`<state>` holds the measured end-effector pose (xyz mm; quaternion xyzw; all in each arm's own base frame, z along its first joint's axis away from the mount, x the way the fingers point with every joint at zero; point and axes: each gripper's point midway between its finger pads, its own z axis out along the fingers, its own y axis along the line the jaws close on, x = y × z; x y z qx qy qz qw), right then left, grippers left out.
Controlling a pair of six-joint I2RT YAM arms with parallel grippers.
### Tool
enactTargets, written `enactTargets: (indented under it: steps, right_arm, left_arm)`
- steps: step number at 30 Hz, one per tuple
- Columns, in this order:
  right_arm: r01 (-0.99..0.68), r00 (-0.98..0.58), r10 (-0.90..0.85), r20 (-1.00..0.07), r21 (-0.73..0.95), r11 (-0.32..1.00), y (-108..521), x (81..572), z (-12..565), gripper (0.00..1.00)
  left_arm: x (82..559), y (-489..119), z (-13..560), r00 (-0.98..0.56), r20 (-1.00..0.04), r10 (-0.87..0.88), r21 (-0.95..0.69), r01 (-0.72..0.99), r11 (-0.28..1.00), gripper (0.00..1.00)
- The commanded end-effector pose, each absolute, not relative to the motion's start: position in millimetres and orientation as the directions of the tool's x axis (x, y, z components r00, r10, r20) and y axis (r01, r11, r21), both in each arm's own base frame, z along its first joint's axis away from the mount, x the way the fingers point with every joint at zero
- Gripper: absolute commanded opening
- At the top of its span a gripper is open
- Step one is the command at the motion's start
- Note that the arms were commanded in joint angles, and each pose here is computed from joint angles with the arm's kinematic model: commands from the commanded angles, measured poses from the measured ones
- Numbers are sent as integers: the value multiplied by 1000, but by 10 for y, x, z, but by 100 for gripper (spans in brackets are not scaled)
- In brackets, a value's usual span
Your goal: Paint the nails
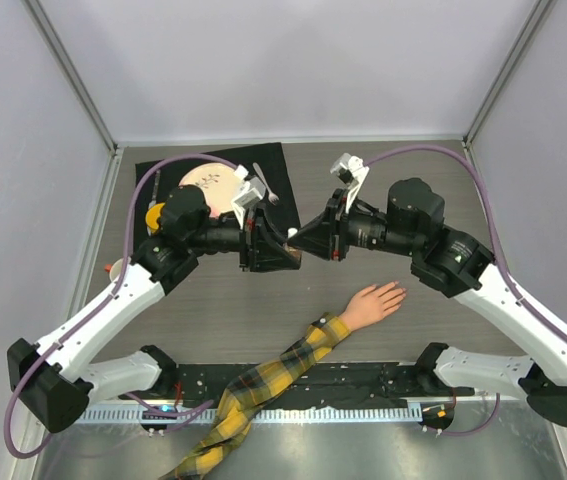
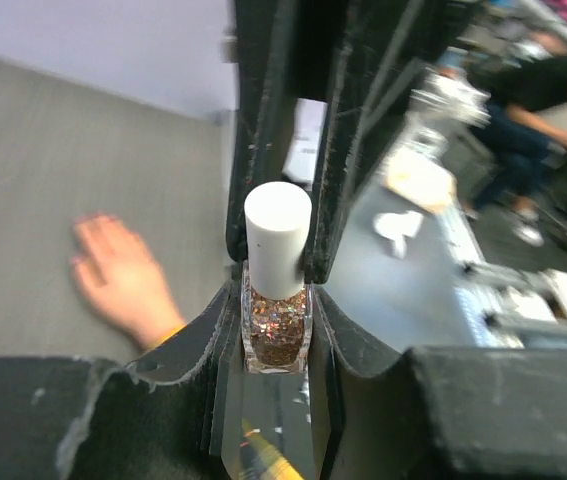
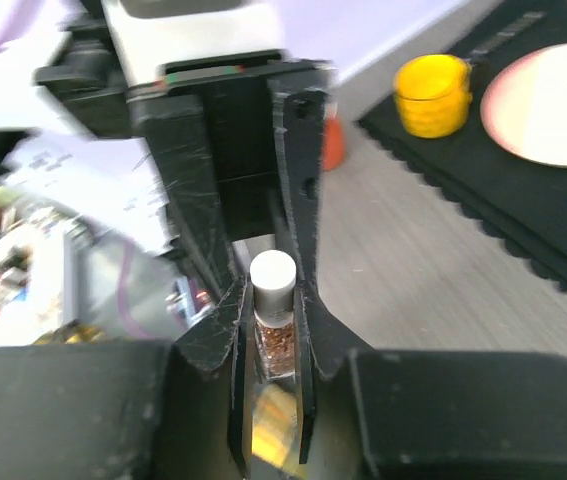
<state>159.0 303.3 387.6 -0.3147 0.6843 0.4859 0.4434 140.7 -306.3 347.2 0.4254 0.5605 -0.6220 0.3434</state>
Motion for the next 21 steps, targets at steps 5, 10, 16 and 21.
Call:
enactTargets:
  steps: [5, 10, 16, 21]
  right_arm:
    - [-374, -315, -19, -949, 106, 921, 2865, 2136, 3496, 1]
    - [-297, -303, -8, -953, 86, 951, 3048, 2150, 3574, 1]
    - [-602, -323, -23, -946, 187, 776, 3272, 1895, 3727, 33]
    - [-776, -459, 88, -884, 447, 445, 3139, 1665, 4029, 60]
  left_arm:
    - [2671, -2635, 3145, -333, -943, 10, -251, 728, 638, 0]
    - [2583, -2718, 3156, -331, -943, 15, -261, 772, 580, 0]
    - [2083, -2936, 3310, -297, -954, 33, -275, 917, 290, 0]
    - [1520, -3047, 3589, -298, -955, -7, -296, 952, -76, 0]
